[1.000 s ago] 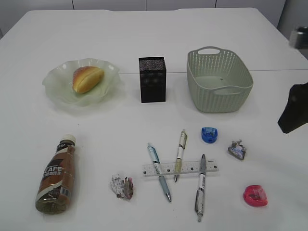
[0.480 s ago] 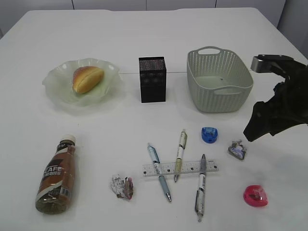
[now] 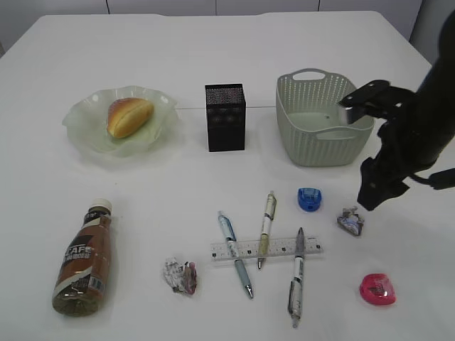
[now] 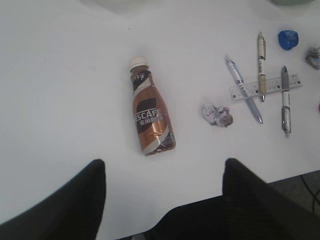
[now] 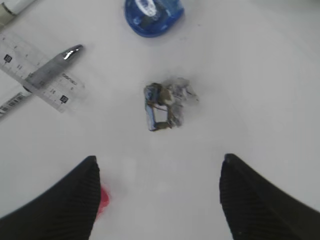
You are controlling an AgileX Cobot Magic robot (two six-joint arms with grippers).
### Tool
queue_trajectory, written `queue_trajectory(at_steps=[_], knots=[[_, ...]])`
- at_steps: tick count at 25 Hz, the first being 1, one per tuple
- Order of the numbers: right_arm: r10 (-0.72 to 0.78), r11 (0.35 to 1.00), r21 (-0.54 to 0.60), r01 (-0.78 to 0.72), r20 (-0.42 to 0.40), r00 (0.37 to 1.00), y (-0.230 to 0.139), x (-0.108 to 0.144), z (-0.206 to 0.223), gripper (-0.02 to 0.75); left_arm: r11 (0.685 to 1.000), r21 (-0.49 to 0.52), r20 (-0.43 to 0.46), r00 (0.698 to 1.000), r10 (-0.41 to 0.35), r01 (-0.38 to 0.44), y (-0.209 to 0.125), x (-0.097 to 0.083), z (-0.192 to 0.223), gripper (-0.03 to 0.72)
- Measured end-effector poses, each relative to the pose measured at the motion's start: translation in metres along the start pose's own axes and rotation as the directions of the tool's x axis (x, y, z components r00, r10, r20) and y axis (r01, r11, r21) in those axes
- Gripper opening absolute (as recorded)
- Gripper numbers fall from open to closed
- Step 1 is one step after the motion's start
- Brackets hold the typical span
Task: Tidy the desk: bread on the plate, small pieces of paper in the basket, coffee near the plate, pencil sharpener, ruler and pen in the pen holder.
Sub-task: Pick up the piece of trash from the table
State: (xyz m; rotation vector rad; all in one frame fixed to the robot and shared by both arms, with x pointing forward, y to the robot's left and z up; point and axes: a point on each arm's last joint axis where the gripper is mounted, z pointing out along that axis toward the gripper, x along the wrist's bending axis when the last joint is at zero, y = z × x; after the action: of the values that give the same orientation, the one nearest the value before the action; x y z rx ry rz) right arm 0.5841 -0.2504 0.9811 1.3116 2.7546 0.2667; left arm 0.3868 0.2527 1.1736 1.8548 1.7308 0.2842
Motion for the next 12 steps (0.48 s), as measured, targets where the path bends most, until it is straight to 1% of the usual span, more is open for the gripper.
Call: queue_trajectory(at_steps=[3, 5, 7, 12], knots=[[-0.102, 0.993, 0.053, 0.102, 0.003, 0.995, 0.012, 0.017, 0.014, 0.574, 1.0, 0.0, 0.0, 1.0, 0.0, 0.0, 0.0, 0.0, 0.0, 0.528], [-0.138, 0.987, 0.081, 0.138, -0.003, 0.99, 0.017, 0.022, 0.023, 0.574, 1.0, 0.0, 0.0, 1.0, 0.0, 0.0, 0.0, 0.0, 0.0, 0.528], [-0.141, 0.984, 0.109, 0.141, -0.008, 0.99, 0.019, 0.021, 0.031, 0.574, 1.0, 0.0, 0.0, 1.0, 0.0, 0.0, 0.0, 0.0, 0.0, 0.528], [-0.141, 0.983, 0.117, 0.139, 0.001, 0.99, 0.03, 0.014, 0.038, 0.574, 1.0, 0.0, 0.0, 1.0, 0.0, 0.0, 0.0, 0.0, 0.0, 0.522]])
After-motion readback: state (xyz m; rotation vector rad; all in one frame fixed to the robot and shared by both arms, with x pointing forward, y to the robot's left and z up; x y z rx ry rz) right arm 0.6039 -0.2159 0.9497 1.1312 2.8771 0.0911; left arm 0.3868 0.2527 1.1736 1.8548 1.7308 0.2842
